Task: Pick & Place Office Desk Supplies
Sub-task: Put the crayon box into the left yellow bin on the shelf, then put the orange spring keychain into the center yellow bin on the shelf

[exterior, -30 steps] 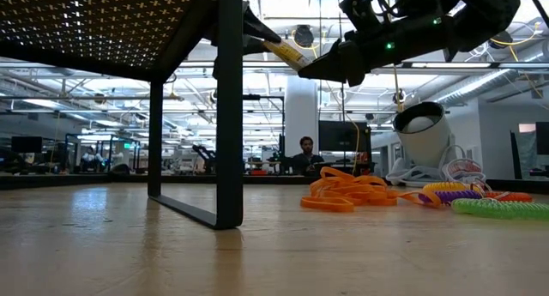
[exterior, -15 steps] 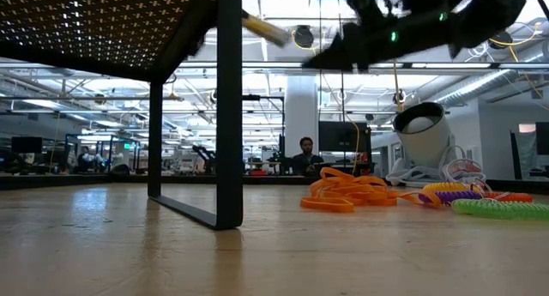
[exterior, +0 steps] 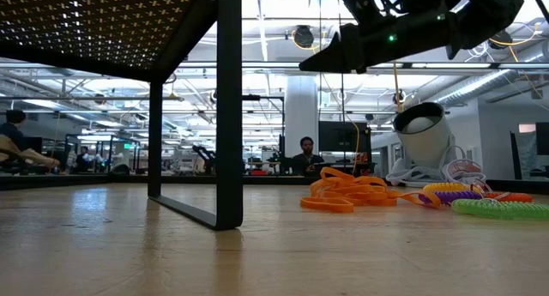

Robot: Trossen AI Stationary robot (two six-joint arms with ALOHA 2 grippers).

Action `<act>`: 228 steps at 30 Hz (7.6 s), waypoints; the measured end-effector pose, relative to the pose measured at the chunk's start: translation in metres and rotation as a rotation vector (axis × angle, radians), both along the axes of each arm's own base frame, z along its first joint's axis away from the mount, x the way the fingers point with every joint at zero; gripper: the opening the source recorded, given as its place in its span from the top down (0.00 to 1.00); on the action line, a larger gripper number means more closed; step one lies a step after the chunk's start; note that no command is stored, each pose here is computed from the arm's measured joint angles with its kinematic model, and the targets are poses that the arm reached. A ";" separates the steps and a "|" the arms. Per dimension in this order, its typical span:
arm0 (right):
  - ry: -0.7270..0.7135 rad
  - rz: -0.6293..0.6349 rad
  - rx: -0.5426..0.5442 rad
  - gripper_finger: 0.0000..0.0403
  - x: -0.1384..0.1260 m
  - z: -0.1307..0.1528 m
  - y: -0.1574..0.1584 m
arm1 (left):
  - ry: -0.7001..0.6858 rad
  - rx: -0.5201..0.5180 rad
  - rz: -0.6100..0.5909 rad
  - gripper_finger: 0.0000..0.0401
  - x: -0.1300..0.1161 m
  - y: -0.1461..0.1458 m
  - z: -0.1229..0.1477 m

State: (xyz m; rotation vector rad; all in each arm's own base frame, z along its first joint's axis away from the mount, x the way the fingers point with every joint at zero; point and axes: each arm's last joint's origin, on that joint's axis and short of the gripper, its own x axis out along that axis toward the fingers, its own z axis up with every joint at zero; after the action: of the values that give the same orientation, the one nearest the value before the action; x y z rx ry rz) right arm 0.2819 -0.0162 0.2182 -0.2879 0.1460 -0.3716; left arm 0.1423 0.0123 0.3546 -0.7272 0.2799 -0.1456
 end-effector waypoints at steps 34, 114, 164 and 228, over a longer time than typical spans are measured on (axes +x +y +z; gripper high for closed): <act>-0.013 -0.026 0.001 0.65 0.000 0.001 -0.007 | 0.435 -0.533 -0.310 0.88 -0.080 -0.044 -0.002; 0.020 -0.023 -0.022 0.65 0.000 -0.001 -0.009 | 0.306 -0.307 -0.158 0.46 -0.061 -0.107 -0.001; 0.042 0.009 0.143 0.65 -0.002 -0.009 -0.014 | -0.092 0.724 0.564 0.46 -0.050 0.006 -0.108; 0.812 -0.099 0.831 0.65 -0.093 -0.061 0.062 | -0.133 0.554 0.209 0.73 -0.049 -0.004 -0.183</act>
State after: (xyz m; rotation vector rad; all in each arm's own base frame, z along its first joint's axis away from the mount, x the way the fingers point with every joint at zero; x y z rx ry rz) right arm 0.1885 0.0459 0.1570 0.4130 1.0848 -0.2462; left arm 0.0936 0.0080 0.1714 -0.1922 0.1055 0.0828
